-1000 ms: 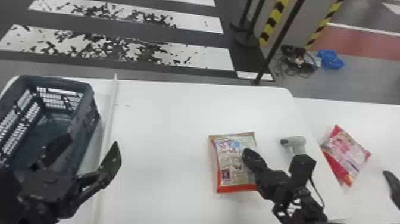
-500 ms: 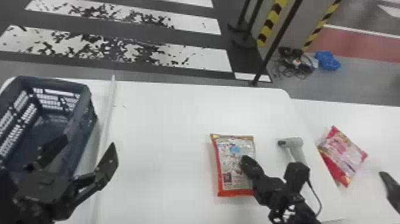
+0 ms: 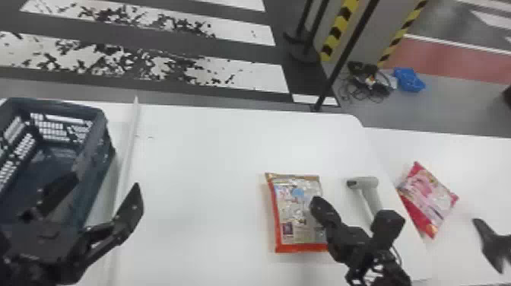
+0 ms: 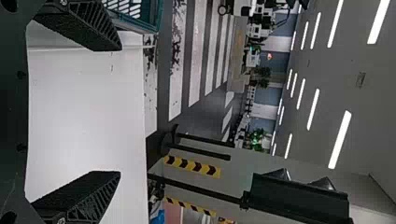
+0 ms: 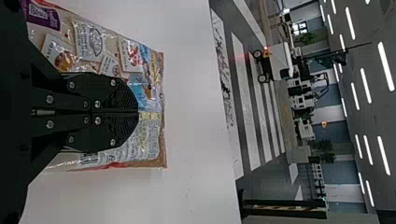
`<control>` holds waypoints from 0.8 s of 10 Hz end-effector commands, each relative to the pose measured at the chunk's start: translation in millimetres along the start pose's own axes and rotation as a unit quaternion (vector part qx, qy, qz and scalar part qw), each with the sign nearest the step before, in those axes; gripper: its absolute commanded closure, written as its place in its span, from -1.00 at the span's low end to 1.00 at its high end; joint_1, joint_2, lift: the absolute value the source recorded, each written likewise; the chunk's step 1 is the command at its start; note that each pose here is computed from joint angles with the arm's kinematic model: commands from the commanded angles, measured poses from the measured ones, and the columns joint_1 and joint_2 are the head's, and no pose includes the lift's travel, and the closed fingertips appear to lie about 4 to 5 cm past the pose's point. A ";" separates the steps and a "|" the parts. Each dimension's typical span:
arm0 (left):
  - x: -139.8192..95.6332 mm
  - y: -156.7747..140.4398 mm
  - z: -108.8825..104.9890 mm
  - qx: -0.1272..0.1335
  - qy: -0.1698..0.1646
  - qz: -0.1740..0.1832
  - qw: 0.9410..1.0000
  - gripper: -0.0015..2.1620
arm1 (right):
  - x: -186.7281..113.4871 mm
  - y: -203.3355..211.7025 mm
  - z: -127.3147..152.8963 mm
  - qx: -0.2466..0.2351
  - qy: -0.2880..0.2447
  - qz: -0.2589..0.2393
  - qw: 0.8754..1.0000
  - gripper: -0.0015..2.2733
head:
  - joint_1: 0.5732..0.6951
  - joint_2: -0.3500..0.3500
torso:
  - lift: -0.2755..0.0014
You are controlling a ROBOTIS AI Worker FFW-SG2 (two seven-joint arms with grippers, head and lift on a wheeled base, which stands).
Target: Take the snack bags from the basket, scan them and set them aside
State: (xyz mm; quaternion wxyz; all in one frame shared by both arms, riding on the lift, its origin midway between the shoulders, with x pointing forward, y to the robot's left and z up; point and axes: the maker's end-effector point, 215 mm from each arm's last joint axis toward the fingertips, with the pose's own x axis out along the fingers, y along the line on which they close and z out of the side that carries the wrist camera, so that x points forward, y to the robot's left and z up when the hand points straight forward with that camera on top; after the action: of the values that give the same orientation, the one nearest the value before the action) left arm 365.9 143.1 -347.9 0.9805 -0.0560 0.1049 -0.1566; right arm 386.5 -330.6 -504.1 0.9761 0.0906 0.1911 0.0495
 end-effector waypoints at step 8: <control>0.2 4.6 8.9 0.000 -0.014 0.011 1.000 -0.96 | -53.3 -116.5 59.2 -0.032 0.015 -0.040 0.999 -0.98 | 1.00 -1.00 | 0.45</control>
State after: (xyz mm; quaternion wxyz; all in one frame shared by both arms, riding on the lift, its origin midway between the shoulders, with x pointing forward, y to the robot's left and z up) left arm 369.7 148.0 -339.4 0.9837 -0.0561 0.0908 -0.1450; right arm 367.5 -453.6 -445.8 0.9781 0.0564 0.1993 0.0210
